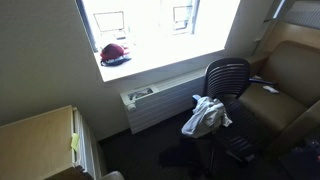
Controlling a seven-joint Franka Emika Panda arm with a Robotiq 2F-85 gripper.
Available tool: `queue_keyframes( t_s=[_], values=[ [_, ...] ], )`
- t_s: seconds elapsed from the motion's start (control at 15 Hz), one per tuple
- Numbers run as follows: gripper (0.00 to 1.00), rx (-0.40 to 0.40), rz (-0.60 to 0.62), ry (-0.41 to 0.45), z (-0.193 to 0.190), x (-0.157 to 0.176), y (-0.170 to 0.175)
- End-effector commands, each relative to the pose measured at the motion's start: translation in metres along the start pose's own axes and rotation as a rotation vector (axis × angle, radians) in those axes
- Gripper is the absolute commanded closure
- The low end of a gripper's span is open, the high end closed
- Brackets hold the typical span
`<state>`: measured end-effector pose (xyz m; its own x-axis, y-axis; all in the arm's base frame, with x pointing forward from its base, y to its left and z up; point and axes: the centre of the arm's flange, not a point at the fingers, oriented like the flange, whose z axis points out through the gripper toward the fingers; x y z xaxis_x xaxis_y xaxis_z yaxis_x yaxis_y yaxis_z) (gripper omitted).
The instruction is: Remove the clothing from the armrest of the chair and place it on the sofa
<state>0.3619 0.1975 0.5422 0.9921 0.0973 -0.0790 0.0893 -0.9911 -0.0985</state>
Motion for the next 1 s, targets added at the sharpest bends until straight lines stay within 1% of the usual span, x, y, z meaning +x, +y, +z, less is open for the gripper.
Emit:
queue_keyframes(
  t_s=[0.0,0.13,0.2,0.27,0.33,0.4,0.47,0.53,0.6,0.67,0.73,0.8,0.93],
  values=[
    [0.0,0.0,0.0,0.0,0.0,0.0,0.0],
    [0.0,0.0,0.0,0.0,0.0,0.0,0.0],
    [0.0,-0.076,-0.025,-0.038,0.005,-0.01,-0.007],
    [0.0,-0.161,-0.034,-0.035,-0.005,-0.023,-0.01],
    [0.0,-0.213,-0.049,-0.007,-0.025,-0.038,-0.016],
    [0.0,-0.264,-0.051,0.028,-0.036,-0.042,-0.022],
    [0.0,-0.303,-0.025,0.083,-0.036,-0.034,-0.028],
    [0.0,-0.291,0.008,0.11,-0.022,-0.016,-0.041],
    [0.0,-0.282,0.029,0.101,0.014,0.011,-0.061],
    [0.0,-0.28,0.038,0.096,0.024,0.01,-0.071],
    [0.0,-0.27,0.001,0.075,0.039,0.012,-0.087],
    [0.0,-0.242,-0.044,0.059,0.058,0.022,-0.101],
    [0.0,-0.142,-0.105,0.026,0.094,0.045,-0.129]
  ],
)
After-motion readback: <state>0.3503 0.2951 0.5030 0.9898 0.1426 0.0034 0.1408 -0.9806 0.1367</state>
